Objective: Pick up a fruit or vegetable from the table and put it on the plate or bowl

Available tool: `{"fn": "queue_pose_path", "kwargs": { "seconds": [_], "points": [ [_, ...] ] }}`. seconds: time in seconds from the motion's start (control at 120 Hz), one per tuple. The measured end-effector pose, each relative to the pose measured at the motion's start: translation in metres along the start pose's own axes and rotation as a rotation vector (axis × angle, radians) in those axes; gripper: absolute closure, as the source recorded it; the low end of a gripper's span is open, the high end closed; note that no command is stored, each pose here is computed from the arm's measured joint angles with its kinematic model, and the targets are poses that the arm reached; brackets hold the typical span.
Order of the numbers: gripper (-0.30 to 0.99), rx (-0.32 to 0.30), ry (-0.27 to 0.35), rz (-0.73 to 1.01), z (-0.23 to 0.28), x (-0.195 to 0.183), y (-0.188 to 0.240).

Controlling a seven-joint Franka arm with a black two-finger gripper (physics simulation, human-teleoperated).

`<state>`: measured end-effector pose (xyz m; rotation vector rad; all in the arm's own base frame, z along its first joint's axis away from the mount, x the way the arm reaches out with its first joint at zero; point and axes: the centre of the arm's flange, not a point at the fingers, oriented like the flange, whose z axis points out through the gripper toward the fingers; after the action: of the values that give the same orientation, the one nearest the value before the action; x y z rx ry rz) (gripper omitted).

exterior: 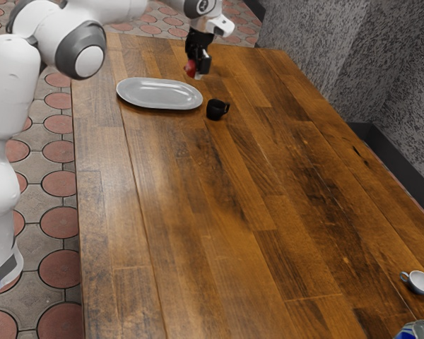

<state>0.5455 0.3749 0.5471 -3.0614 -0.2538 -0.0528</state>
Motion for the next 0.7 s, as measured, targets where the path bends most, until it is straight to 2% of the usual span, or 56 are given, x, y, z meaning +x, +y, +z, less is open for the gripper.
{"fn": "queue_pose_path", "kwargs": {
  "seconds": [0.317, 0.542, 0.7],
  "points": [
    [0.31, 0.008, -0.079, -0.128, 0.028, -0.041, -0.064],
    [0.32, -0.003, -0.14, -0.137, 0.067, -0.038, -0.067],
    [0.31, 0.008, -0.144, -0.173, 0.071, -0.047, -0.086]
  ]
}}
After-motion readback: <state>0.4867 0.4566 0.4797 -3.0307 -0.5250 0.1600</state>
